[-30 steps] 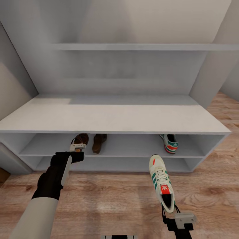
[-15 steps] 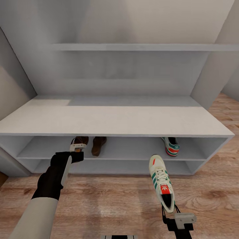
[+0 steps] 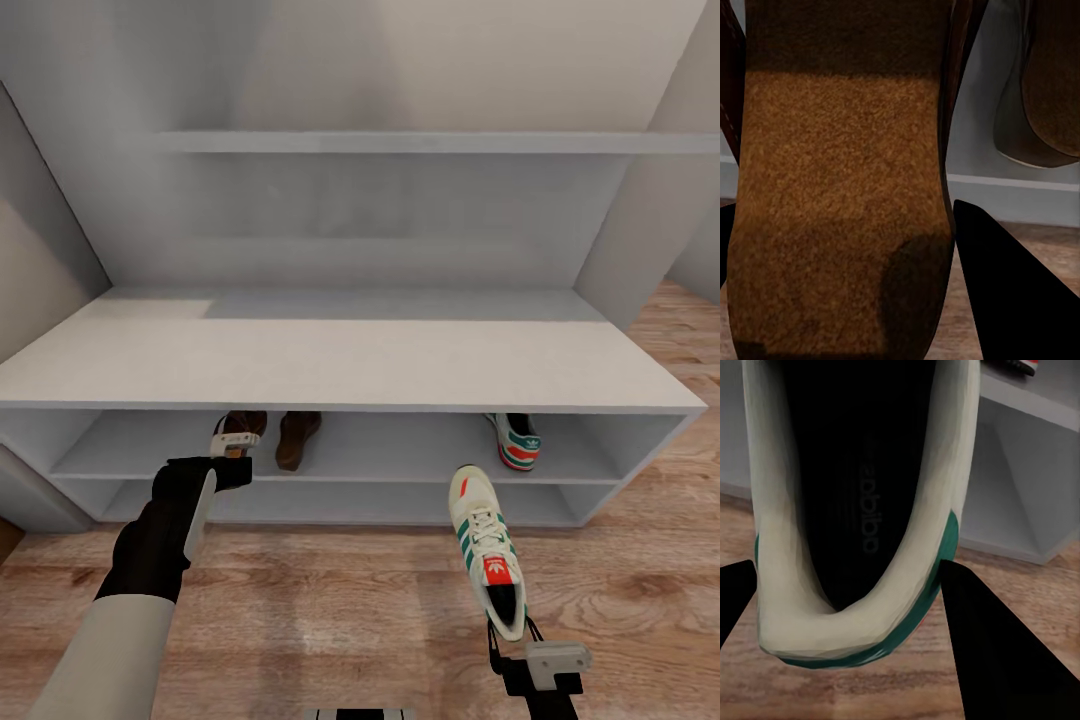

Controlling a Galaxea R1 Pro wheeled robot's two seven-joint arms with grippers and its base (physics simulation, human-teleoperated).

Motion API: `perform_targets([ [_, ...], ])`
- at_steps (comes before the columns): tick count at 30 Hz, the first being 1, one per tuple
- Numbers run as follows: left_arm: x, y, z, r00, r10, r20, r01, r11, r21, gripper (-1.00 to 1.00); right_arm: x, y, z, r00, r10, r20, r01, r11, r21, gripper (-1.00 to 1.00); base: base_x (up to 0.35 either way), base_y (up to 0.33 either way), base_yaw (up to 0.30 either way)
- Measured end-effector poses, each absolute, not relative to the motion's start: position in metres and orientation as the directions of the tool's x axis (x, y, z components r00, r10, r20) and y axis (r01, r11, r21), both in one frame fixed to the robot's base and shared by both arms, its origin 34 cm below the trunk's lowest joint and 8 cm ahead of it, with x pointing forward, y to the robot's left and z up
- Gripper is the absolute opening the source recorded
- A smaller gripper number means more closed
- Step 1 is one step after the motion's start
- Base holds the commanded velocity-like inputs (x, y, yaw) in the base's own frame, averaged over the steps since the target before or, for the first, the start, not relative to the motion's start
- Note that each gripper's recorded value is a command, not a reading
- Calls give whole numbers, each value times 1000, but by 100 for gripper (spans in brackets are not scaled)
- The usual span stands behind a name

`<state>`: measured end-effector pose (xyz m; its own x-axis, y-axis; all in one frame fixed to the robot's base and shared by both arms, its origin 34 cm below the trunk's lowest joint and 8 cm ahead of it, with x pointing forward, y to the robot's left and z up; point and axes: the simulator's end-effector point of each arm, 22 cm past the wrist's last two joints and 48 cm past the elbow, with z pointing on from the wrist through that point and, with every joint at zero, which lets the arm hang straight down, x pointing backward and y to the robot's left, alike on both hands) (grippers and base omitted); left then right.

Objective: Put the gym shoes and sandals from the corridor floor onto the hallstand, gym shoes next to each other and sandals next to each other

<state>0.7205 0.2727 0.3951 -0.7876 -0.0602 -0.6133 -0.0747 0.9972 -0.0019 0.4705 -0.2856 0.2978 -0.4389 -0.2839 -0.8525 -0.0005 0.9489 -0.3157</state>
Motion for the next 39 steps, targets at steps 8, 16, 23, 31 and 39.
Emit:
perform_targets([
  [8, 720, 273, 395, -788, -61, -613, -76, 997, -1, -100, 465, -285, 306, -416, -282, -865, 2, 950, -311, -100, 0, 0, 0],
  [16, 721, 274, 395, -787, -61, -614, -77, 997, -1, -100, 439, -312, 336, -381, -280, -881, 62, 943, -327, -100, 0, 0, 0],
  [23, 721, 274, 395, -787, -61, -614, -77, 997, -1, -100, 431, -328, 346, -374, -287, -882, 91, 935, -343, -100, 0, 0, 0],
  [31, 721, 274, 395, -787, -61, -614, -76, 997, -1, -100, 429, -331, 348, -372, -290, -882, 96, 933, -347, -100, 0, 0, 0],
  [39, 721, 275, 395, -787, -61, -613, -77, 997, 0, -100, 428, -332, 348, -374, -289, -881, 97, 933, -348, -100, 73, 0, 0],
])
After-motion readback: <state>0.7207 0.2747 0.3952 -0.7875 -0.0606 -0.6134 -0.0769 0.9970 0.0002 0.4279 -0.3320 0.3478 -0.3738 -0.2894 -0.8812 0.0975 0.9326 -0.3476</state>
